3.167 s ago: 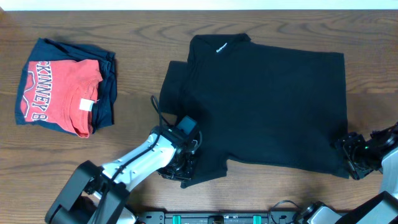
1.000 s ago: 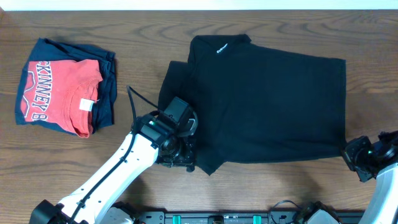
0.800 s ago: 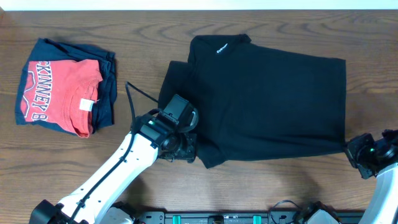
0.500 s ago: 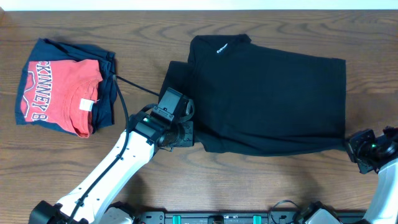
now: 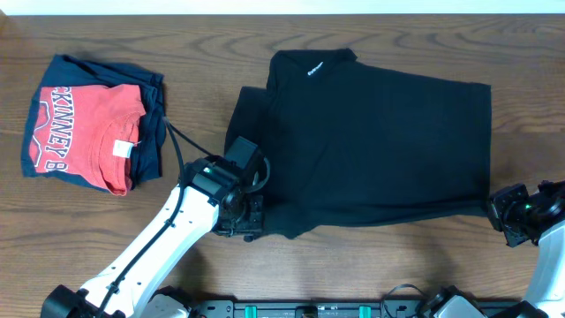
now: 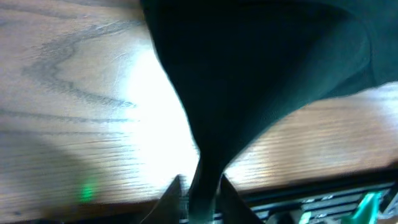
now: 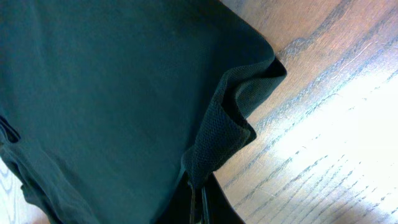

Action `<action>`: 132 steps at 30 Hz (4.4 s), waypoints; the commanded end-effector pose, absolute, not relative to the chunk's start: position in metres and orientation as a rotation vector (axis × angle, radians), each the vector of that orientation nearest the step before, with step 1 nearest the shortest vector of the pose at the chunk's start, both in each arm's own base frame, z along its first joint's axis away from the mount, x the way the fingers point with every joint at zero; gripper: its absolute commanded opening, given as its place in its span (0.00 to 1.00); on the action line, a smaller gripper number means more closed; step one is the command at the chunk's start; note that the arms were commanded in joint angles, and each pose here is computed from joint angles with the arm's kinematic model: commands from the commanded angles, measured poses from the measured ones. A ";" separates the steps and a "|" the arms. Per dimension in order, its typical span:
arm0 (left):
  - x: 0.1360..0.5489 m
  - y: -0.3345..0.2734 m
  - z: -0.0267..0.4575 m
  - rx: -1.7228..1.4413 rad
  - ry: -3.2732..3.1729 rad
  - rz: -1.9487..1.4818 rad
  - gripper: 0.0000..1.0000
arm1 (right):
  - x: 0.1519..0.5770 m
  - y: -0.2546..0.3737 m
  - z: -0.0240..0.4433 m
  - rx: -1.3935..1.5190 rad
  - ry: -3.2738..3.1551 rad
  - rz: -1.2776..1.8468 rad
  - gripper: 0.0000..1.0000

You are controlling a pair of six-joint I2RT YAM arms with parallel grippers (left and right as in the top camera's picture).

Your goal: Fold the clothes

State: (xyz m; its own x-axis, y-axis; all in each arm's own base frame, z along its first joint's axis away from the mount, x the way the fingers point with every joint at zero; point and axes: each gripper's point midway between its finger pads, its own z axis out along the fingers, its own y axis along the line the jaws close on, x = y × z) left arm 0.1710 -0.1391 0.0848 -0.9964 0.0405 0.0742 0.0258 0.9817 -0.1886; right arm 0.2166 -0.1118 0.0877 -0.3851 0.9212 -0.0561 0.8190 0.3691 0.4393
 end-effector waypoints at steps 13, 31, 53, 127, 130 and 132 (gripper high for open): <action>0.160 -0.180 0.063 -0.315 -3.119 0.297 0.52 | 0.221 -0.114 0.094 1.511 2.335 0.498 0.01; 0.167 -0.180 0.010 -0.263 -3.045 0.189 0.61 | 0.219 -0.112 0.093 1.519 2.342 0.505 0.01; 0.164 -0.181 -0.003 -0.353 -2.954 0.251 0.36 | 0.216 -0.109 0.092 1.535 2.355 0.517 0.01; 0.161 -0.215 0.012 -0.021 -2.918 0.379 0.63 | 0.214 -0.107 0.092 1.461 2.401 0.506 0.02; 0.151 -0.206 0.012 -0.024 -2.887 0.322 0.63 | 0.214 -0.107 0.092 1.460 2.402 0.505 0.02; 0.152 -0.197 0.010 -0.039 -2.907 0.252 0.65 | 0.214 -0.107 0.092 1.460 2.401 0.505 0.02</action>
State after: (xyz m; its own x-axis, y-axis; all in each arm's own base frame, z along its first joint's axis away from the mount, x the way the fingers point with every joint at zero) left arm 0.1549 -0.2077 0.0157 -0.9755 0.0700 0.2086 0.0208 0.9732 -0.2291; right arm 0.2094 -0.1050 0.0854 -0.4319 0.9011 -0.0389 0.8101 0.4065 0.4225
